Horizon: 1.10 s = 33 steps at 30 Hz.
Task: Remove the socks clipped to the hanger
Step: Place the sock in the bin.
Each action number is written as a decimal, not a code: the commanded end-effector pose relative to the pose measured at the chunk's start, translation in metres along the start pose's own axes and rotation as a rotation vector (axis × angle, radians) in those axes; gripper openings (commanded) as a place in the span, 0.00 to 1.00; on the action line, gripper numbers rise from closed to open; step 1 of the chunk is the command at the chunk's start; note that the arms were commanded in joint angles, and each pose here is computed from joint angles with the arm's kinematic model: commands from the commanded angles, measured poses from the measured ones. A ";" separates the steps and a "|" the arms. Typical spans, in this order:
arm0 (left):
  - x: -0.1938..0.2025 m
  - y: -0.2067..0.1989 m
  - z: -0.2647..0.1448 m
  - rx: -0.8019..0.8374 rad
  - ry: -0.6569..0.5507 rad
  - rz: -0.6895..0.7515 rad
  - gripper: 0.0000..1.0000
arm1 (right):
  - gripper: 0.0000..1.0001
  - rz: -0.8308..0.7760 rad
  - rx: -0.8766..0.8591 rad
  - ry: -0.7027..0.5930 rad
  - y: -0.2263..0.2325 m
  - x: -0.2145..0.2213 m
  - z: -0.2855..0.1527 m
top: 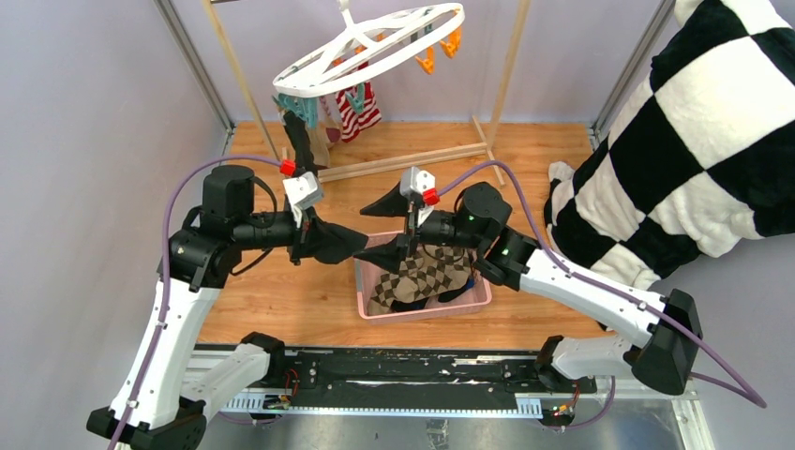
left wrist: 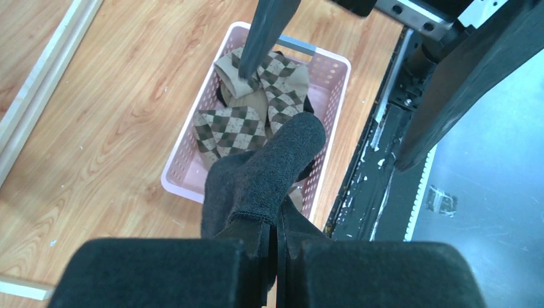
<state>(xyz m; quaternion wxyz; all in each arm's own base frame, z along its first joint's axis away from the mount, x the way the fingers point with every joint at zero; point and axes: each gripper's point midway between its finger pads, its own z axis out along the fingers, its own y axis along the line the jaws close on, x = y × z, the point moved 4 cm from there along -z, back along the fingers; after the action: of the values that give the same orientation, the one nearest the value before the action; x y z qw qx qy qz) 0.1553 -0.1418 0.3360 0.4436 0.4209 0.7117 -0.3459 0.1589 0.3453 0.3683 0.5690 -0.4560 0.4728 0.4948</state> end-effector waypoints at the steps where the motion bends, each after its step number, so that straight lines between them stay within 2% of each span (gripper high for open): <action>1: -0.002 -0.014 -0.005 0.058 -0.016 0.016 0.00 | 0.86 0.003 -0.134 0.019 0.011 0.011 0.006; 4: -0.004 -0.016 -0.006 0.061 -0.023 0.017 0.00 | 0.76 0.025 -0.155 0.022 0.009 0.012 0.014; 5: -0.004 -0.017 -0.006 0.063 -0.023 0.015 0.00 | 0.70 0.037 -0.160 0.027 0.009 0.014 0.016; 6: -0.004 -0.016 -0.006 0.064 -0.022 0.012 0.00 | 0.62 0.045 -0.164 0.030 0.008 0.013 0.018; 8: -0.004 -0.015 -0.005 0.057 -0.018 0.004 0.01 | 0.36 0.056 -0.160 0.041 0.007 0.014 0.020; 9: -0.003 -0.013 -0.005 0.046 -0.013 -0.002 0.13 | 0.22 0.062 -0.149 0.047 0.006 0.015 0.018; 10: -0.002 -0.011 -0.005 0.032 -0.007 -0.007 0.37 | 0.08 0.070 -0.129 0.055 0.005 0.016 0.017; 11: 0.000 -0.006 -0.004 0.000 0.008 -0.013 0.53 | 0.01 0.080 -0.084 0.067 0.001 0.019 0.014; 12: 0.002 -0.001 -0.004 -0.030 0.020 -0.014 0.67 | 0.00 0.092 -0.049 0.084 -0.002 0.023 0.010; 13: 0.004 0.004 -0.004 -0.063 0.035 -0.017 0.89 | 0.00 0.105 -0.020 0.100 -0.004 0.028 0.006; 14: 0.006 0.011 -0.004 -0.099 0.051 -0.013 0.98 | 0.00 0.125 0.012 0.120 -0.006 0.035 0.001; 19: 0.017 0.037 -0.006 -0.237 0.120 0.008 1.00 | 0.00 0.282 0.182 0.242 -0.019 0.086 -0.033; 25: 0.029 0.065 -0.015 -0.292 0.109 -0.124 1.00 | 0.00 0.458 0.455 0.412 -0.043 0.169 -0.088; 27: 0.033 0.075 -0.020 -0.315 0.101 -0.158 1.00 | 0.00 0.455 0.590 0.507 -0.053 0.195 -0.109; 31: 0.041 0.087 -0.027 -0.326 0.075 -0.234 1.00 | 0.00 0.378 0.967 0.775 -0.075 0.228 -0.167; 32: 0.044 0.090 -0.028 -0.328 0.072 -0.254 1.00 | 0.01 0.354 1.021 0.819 -0.077 0.227 -0.176; 33: 0.046 0.095 -0.030 -0.334 0.070 -0.271 1.00 | 0.08 0.328 1.058 0.841 -0.079 0.223 -0.181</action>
<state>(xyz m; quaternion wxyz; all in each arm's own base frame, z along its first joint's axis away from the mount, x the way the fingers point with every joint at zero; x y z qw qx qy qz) 0.2165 -0.0701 0.2991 0.4383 0.2689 0.8239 -0.2382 0.2216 0.2423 0.1388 0.4037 -0.2533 0.8441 0.2455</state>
